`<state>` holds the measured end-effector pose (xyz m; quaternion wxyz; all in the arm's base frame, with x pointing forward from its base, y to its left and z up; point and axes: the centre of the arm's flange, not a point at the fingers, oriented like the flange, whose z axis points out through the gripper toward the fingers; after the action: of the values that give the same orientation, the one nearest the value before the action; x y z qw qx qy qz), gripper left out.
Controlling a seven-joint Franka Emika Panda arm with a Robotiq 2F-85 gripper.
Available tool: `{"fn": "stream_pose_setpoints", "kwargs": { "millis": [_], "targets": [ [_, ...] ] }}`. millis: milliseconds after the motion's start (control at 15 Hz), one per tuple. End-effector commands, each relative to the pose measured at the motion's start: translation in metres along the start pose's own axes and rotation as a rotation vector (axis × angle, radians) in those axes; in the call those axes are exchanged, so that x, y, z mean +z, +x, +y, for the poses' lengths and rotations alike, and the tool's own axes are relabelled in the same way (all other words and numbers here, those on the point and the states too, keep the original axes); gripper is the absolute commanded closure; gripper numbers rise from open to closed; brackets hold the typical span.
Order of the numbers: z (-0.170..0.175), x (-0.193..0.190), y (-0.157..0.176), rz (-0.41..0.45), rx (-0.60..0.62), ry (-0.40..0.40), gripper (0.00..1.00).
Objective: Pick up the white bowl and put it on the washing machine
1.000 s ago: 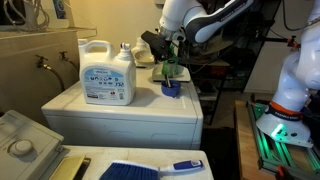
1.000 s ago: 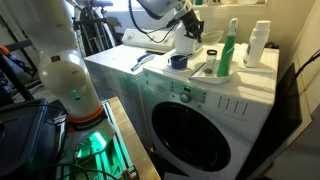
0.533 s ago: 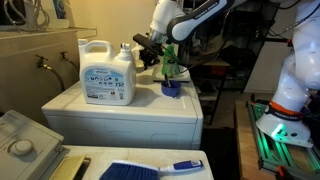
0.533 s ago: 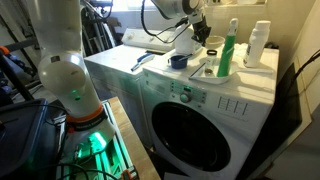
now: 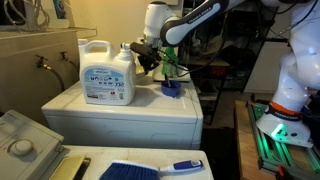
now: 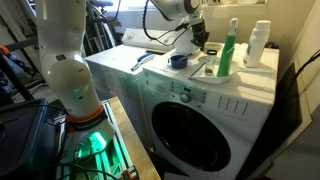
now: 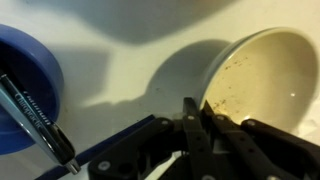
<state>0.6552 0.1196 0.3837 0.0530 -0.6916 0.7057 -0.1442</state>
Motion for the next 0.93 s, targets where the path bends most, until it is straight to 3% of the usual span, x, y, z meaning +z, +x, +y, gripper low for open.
{"fn": "stream_pose_setpoints", "kwargs": {
  "millis": [0, 267, 467, 533, 867],
  "targets": [
    [-0.007, 0.006, -0.003, 0.011, -0.002, -0.033, 0.60],
    [-0.005, -0.004, -0.003, 0.002, 0.017, -0.017, 0.30],
    [0.004, -0.052, -0.007, 0.034, 0.018, 0.062, 0.08],
    [0.008, -0.073, -0.006, 0.107, 0.018, 0.081, 0.01],
    [0.028, -0.128, -0.032, 0.255, -0.069, 0.196, 0.00]
  ]
}}
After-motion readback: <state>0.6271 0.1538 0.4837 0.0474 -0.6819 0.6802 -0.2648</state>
